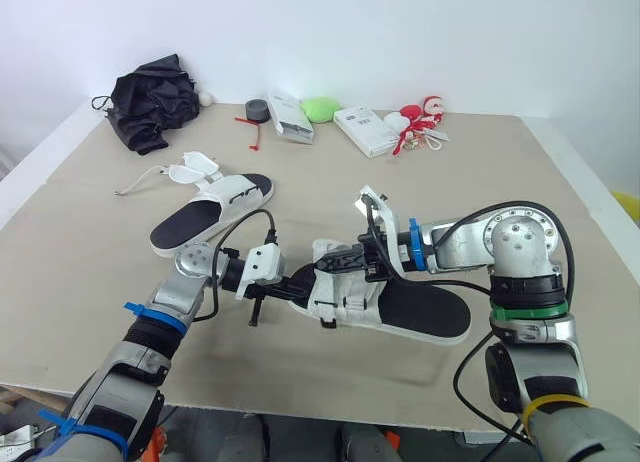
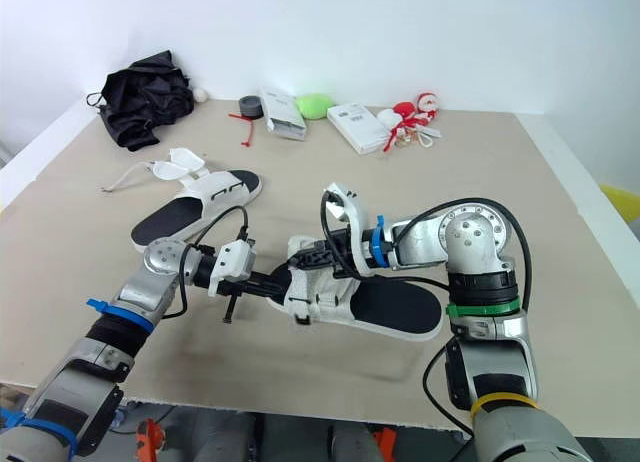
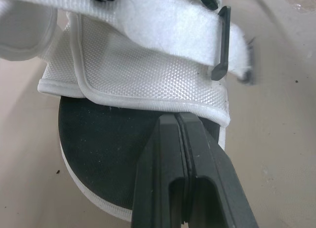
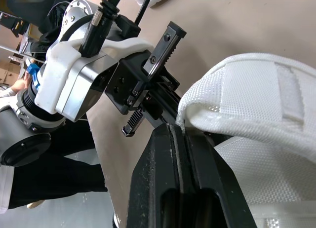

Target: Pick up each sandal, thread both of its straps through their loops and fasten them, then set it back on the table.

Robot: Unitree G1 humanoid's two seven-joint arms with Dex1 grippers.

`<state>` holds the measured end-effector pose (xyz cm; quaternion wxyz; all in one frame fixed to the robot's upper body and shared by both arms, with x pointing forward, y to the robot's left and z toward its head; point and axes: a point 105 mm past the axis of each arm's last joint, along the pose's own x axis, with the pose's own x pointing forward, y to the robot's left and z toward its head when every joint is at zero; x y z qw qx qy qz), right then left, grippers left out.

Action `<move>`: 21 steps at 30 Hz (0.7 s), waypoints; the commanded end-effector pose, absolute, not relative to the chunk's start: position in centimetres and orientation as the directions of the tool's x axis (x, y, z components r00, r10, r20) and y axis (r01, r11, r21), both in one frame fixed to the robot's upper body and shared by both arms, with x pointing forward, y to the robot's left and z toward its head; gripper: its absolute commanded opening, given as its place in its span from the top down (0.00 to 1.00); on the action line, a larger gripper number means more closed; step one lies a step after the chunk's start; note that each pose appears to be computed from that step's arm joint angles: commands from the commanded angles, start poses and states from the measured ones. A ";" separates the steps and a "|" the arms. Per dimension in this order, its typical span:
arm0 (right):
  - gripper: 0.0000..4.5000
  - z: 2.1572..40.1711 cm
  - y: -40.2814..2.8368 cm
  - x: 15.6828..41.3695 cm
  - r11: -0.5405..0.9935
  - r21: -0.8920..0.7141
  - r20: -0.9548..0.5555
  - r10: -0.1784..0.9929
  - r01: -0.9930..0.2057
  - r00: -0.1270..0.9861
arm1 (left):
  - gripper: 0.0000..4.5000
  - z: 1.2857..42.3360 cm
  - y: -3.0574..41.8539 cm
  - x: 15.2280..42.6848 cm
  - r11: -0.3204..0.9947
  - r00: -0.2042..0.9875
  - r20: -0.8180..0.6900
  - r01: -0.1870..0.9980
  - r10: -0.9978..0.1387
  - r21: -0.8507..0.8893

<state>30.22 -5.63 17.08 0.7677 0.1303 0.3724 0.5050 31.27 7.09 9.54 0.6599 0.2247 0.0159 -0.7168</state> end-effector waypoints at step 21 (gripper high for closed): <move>0.45 20.0 -6.6 27.2 0.293 0.550 -0.297 0.944 -0.782 0.145 | 1.00 5.6 7.9 30.3 -0.145 -0.065 -0.468 0.980 -0.881 0.137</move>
